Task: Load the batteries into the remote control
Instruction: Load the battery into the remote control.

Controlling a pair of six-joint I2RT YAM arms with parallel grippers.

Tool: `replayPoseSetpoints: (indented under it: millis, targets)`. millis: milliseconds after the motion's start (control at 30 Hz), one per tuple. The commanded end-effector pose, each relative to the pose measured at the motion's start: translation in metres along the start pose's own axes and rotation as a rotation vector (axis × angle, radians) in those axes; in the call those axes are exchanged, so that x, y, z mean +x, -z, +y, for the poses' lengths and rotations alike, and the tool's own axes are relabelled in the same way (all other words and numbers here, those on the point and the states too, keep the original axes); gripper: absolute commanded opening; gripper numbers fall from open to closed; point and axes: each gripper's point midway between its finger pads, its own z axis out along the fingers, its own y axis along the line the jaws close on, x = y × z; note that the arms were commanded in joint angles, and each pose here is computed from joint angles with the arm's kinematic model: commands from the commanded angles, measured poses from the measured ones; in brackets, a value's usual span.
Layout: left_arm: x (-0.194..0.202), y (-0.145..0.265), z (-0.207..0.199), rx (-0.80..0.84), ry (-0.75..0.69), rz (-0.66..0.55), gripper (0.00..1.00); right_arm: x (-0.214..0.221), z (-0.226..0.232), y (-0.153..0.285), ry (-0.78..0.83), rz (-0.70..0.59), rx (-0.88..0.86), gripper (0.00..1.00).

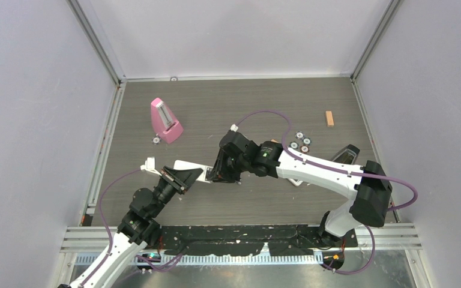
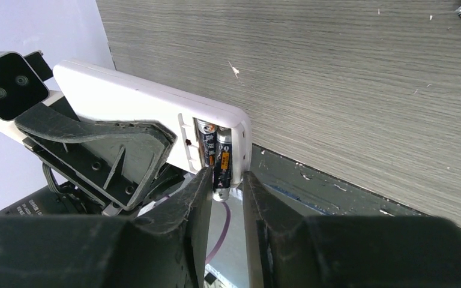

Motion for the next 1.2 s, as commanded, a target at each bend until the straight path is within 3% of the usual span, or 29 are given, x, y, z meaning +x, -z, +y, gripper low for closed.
replayPoseSetpoints:
  millis: [0,333,500,633,833,1000,1167]
  targets:
    - [0.012,0.0,0.051,-0.084,-0.002,0.012,0.0,-0.005,0.015,0.001,-0.021,-0.007,-0.065,0.32]
    - [0.013,0.001,0.053,-0.096,0.005,0.02,0.0,-0.008,0.023,0.013,0.029,-0.027,-0.111,0.46]
    - [0.018,0.004,0.05,-0.12,0.025,0.056,0.0,-0.017,0.023,0.041,0.093,-0.101,-0.144,0.81]
    - [0.034,0.007,0.049,-0.154,0.096,0.145,0.0,-0.027,0.017,0.062,0.223,-0.183,-0.152,0.98]
    - [0.055,0.01,0.03,-0.115,0.204,0.29,0.0,-0.012,0.005,0.075,0.671,-0.123,-0.205,0.95]
    - [0.068,0.015,0.011,-0.088,0.236,0.397,0.0,-0.017,-0.01,0.077,0.806,-0.138,-0.15,0.95]
    - [0.069,0.017,-0.01,-0.062,0.266,0.44,0.0,-0.004,-0.012,0.071,0.913,-0.063,-0.173,0.95]
